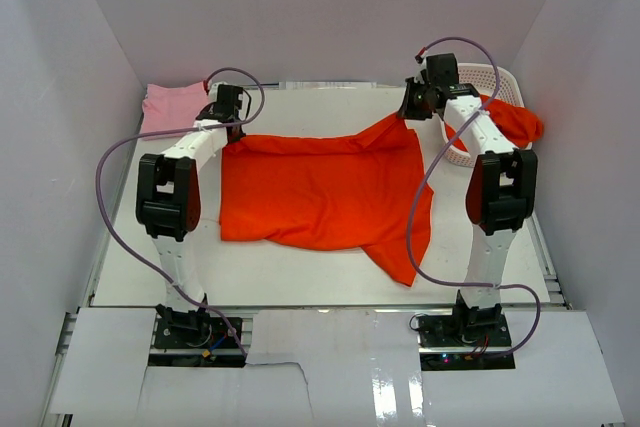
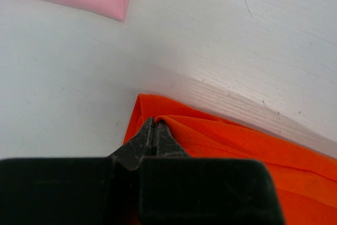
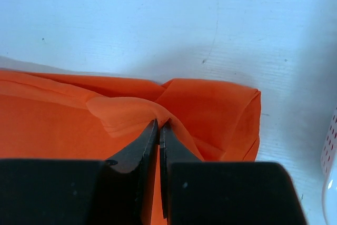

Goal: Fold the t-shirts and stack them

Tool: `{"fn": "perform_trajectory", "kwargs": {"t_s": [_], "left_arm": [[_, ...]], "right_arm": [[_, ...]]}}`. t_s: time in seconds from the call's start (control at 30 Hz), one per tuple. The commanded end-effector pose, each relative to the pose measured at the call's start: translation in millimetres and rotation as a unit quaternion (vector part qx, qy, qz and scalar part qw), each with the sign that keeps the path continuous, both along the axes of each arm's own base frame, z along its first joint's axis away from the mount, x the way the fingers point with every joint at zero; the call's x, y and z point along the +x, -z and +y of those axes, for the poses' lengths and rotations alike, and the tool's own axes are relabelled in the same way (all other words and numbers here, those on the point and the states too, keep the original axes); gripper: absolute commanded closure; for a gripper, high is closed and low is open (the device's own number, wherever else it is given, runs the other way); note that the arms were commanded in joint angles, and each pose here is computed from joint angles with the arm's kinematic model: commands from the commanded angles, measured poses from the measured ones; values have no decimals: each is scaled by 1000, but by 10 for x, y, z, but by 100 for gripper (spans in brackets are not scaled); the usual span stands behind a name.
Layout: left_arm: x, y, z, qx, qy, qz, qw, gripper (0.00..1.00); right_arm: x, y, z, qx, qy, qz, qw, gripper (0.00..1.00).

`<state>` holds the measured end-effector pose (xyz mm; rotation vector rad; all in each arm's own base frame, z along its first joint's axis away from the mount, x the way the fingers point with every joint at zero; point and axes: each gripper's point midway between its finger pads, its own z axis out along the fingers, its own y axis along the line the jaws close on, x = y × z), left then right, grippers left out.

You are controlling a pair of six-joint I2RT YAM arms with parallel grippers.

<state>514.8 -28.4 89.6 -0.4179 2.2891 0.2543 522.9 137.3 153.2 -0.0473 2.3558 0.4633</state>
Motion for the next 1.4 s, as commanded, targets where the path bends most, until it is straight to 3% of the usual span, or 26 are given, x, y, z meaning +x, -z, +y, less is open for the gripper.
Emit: {"fn": "perform_trajectory", "kwargs": {"t_s": [0.0,0.73,1.03,1.37], "left_arm": [[151,-238,55,5,-8,-30,1000,100],[361,-317,29,2,0,-45,999,100],[379,-312,104,14,-1,-43,999,100],[583,-617,20,10,27,-78,997,100]], "right_arm": [[154,-209,-18,5,-2,-28,1000,92],[598,-555,5,31,-17,-85,996,92],[598,-503,-1,35,-19,-79,996,92],[607,-597,35,45,-25,-88,995,92]]}}
